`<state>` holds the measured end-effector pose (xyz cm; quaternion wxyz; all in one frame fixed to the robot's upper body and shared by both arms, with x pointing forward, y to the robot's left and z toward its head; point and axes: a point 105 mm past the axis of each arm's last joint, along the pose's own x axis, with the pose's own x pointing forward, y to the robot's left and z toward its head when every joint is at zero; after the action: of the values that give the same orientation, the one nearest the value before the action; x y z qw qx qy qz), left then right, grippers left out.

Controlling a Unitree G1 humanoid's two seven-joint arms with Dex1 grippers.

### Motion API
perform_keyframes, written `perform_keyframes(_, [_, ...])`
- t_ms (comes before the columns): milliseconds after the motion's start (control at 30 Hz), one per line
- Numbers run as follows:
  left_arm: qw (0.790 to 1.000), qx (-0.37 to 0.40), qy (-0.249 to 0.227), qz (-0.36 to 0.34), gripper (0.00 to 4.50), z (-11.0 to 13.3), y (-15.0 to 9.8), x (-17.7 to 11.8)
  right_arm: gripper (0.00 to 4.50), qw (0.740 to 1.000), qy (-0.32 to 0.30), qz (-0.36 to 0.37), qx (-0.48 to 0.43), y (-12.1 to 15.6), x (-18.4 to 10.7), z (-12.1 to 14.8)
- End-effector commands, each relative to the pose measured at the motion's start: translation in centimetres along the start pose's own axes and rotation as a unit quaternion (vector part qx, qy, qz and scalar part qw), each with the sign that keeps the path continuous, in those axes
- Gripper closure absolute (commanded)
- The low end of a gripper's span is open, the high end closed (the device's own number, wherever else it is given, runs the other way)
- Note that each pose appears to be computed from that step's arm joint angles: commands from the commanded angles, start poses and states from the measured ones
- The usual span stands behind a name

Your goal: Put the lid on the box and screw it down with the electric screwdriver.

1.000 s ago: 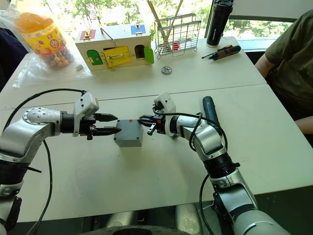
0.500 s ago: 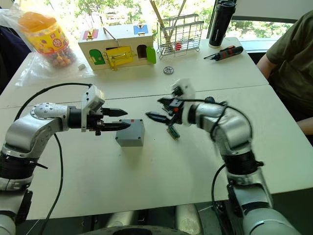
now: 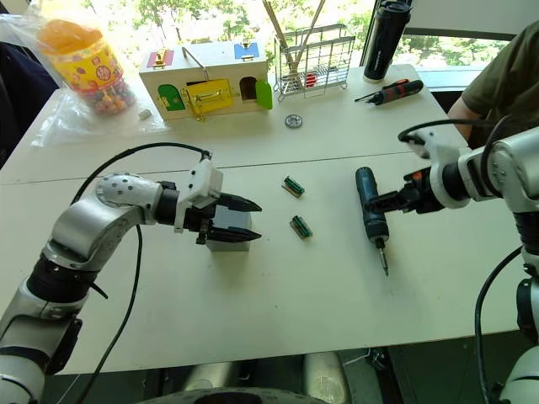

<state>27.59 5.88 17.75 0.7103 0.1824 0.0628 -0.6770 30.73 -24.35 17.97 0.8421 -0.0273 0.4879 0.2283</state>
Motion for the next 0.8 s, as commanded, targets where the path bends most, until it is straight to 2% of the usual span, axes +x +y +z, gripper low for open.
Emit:
perform_keyframes(33, [1.0,0.021,-0.013,0.01,1.83,0.7,-0.2,0.3,0.01,0.999,0.013,0.002,0.031,-0.6,-0.1,0.5])
perform_keyframes(333, [0.998,-0.006,-0.032,0.044,1.83,0.1,-1.1,0.8,0.01,0.995,0.088,-0.008,0.047,-1.1,3.1,0.1])
perform_keyframes(667, [0.996,-0.017,-0.034,0.08,1.83,-0.5,-1.1,1.2,0.01,0.98,0.187,-0.027,-0.066,-1.4,7.6,-1.8])
perform_keyframes(767, [0.996,-0.019,-0.037,0.085,1.83,-0.5,-1.3,1.5,0.75,0.976,0.199,-0.028,-0.087,-1.9,8.6,-2.1])
perform_keyframes(800, [0.995,-0.021,-0.038,0.088,1.83,-0.5,-1.3,1.5,1.12,0.973,0.206,-0.033,-0.095,-2.3,8.8,-2.3])
